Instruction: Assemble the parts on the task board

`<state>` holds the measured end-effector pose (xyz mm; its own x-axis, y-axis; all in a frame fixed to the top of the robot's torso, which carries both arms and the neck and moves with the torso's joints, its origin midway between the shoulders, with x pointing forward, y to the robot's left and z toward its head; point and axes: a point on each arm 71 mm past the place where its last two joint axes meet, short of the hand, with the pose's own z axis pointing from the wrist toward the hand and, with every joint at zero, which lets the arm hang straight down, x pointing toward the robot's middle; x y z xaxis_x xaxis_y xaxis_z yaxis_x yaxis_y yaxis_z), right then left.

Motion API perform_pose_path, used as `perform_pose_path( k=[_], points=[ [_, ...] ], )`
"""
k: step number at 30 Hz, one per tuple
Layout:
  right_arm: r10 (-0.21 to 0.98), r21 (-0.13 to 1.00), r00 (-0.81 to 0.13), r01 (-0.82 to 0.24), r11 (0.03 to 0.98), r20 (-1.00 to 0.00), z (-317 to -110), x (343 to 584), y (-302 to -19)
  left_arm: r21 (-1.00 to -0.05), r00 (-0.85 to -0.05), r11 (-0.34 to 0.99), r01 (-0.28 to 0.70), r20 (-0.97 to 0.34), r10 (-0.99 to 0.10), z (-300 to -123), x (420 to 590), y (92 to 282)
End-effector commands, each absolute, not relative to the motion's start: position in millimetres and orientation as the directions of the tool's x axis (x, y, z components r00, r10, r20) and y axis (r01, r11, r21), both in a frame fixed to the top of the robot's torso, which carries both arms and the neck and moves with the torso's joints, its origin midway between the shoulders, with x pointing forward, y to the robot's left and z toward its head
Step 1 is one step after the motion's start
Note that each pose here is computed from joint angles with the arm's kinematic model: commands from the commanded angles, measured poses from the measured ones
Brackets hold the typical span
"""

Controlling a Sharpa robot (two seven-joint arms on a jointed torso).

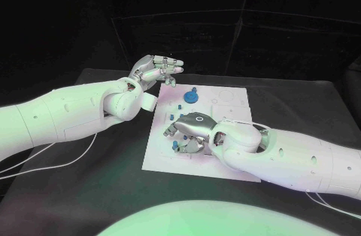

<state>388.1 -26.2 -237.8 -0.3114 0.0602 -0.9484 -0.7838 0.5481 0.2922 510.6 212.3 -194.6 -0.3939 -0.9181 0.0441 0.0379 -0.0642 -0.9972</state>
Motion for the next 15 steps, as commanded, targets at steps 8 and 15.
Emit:
perform_pose_path(
  k=[8,15],
  points=[
    [0.393,0.482,-0.299,-0.683,0.549,-0.87,-208.5,386.9,-81.1,-0.997,-0.399,-0.07,0.038,0.049,-0.916,-193.5,510.8,213.5],
    [0.484,0.596,-0.352,-0.389,0.703,-0.801,-205.4,398.0,-152.9,-0.997,-0.396,-0.069,0.038,0.048,-0.917,-193.7,510.6,215.4]
  ],
)
